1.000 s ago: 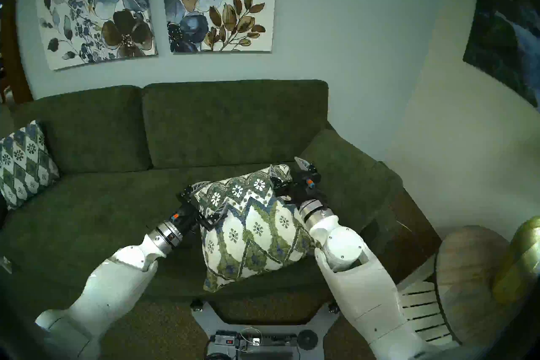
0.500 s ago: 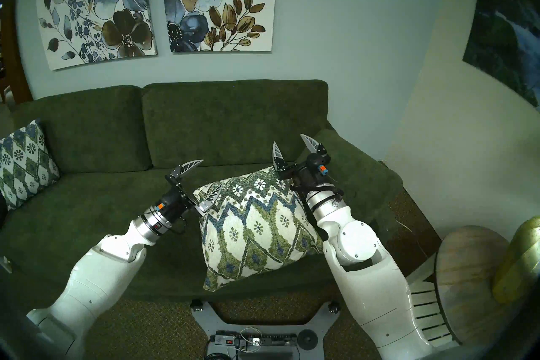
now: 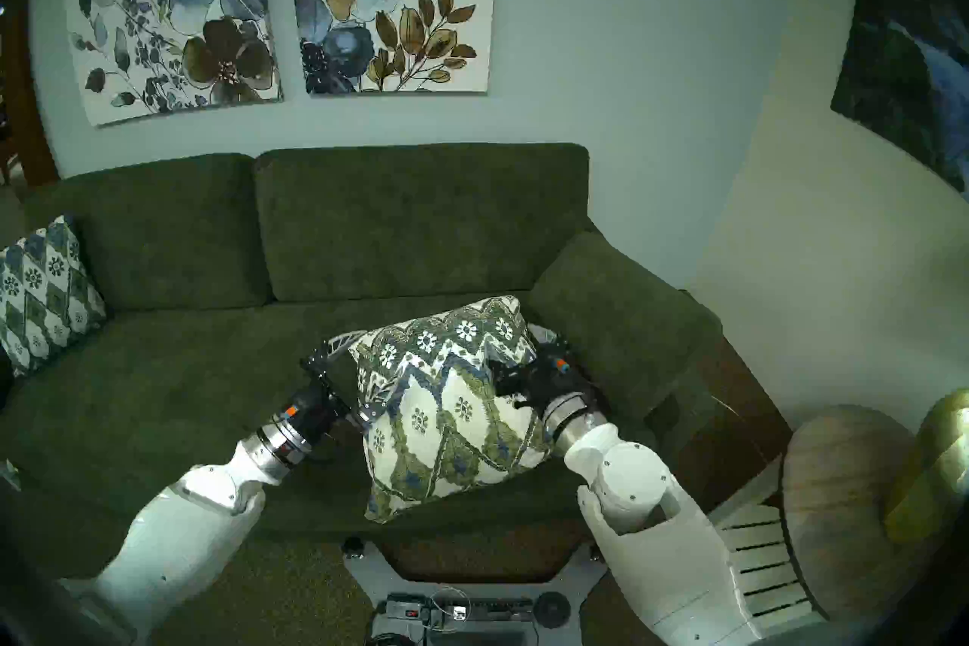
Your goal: Fluff a cushion
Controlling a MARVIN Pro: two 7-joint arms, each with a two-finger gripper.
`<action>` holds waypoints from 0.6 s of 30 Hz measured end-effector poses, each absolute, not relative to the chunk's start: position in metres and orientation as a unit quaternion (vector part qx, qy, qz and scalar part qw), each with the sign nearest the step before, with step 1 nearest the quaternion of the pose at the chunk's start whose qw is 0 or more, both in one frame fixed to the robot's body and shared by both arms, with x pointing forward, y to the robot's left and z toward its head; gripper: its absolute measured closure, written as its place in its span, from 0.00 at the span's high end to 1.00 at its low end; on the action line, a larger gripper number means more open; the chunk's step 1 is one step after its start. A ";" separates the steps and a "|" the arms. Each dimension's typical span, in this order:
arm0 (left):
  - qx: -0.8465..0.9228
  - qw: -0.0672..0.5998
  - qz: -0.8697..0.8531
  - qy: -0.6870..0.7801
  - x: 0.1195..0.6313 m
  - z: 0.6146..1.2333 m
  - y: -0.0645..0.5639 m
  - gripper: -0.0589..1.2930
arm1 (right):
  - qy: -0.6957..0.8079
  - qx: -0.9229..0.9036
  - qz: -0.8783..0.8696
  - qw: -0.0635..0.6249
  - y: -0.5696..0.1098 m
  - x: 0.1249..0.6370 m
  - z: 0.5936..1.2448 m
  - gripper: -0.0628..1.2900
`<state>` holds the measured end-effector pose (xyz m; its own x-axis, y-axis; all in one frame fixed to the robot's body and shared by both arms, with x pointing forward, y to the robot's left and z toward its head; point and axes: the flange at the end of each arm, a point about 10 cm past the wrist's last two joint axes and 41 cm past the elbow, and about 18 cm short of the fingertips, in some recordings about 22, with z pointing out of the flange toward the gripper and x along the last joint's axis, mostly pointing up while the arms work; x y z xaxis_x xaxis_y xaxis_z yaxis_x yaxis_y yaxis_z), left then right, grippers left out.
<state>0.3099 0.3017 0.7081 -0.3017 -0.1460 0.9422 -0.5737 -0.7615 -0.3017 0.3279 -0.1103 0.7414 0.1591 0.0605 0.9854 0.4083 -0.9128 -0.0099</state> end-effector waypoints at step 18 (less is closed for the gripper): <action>0.716 0.147 0.625 -0.273 0.306 0.613 0.274 0.98 | -0.158 -0.827 -0.526 0.117 -0.106 0.320 0.655 0.95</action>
<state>0.3064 0.2744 0.6130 0.0697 -0.2075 0.9757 -0.5754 -0.8074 -0.1306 0.3203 -0.1064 0.6549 0.3959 0.1383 0.9078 0.3843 -0.9228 -0.0270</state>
